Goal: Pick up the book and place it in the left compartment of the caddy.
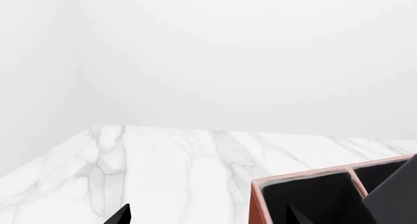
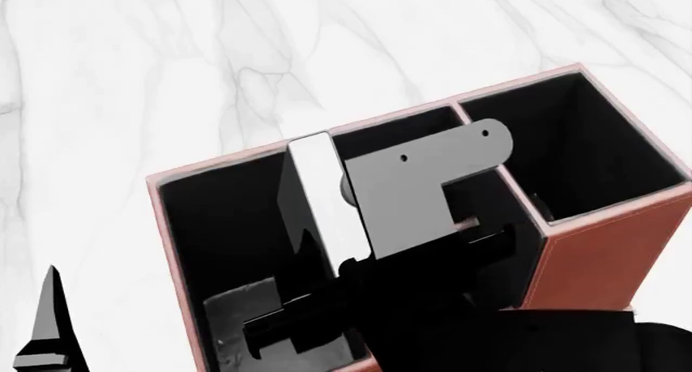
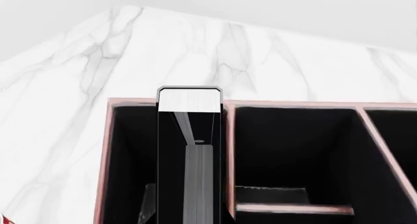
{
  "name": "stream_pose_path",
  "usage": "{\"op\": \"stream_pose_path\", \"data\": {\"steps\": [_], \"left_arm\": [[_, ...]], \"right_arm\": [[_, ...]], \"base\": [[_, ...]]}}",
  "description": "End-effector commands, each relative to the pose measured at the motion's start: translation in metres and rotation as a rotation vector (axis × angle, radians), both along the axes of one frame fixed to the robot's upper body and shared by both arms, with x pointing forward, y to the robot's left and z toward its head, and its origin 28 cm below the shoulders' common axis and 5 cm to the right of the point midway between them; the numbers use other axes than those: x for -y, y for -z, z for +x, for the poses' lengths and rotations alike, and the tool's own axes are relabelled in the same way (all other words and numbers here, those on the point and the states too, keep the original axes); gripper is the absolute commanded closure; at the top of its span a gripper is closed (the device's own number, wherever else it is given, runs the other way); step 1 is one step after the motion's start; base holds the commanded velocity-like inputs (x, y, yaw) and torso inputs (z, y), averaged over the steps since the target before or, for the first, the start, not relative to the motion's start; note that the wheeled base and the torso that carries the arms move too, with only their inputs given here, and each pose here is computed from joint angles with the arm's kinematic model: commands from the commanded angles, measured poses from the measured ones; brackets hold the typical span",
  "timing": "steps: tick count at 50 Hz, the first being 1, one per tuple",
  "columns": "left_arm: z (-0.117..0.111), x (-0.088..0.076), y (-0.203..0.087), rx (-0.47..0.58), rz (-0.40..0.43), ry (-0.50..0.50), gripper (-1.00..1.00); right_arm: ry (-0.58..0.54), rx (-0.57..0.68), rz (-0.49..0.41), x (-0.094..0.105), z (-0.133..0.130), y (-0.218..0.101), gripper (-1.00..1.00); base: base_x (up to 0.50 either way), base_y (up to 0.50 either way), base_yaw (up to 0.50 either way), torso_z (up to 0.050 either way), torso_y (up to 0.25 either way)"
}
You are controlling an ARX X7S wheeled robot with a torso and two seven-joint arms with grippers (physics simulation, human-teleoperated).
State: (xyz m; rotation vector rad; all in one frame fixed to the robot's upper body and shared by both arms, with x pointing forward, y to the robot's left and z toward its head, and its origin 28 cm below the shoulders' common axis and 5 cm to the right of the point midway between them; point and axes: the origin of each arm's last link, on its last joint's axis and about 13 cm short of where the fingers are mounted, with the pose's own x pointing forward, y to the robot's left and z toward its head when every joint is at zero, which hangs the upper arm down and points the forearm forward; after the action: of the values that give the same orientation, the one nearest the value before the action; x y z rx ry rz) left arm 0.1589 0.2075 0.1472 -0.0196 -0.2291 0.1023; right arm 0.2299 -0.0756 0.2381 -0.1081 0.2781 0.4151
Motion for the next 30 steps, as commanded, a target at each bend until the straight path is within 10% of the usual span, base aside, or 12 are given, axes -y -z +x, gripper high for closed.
{"op": "stream_pose_path", "data": {"steps": [1, 30], "left_arm": [[0.004, -0.001, -0.001, 0.042, -0.014, 0.039, -1.00], [0.005, -0.002, -0.001, 0.041, -0.017, 0.036, -1.00]], "right_arm": [[0.009, 0.054, 0.033, -0.002, 0.011, -0.006, 1.00], [0.034, -0.048, 0.027, -0.019, 0.033, -0.002, 1.00]], "base": [[0.00, 0.00, 0.00, 0.000, 0.000], [0.00, 0.00, 0.00, 0.000, 0.001]]}}
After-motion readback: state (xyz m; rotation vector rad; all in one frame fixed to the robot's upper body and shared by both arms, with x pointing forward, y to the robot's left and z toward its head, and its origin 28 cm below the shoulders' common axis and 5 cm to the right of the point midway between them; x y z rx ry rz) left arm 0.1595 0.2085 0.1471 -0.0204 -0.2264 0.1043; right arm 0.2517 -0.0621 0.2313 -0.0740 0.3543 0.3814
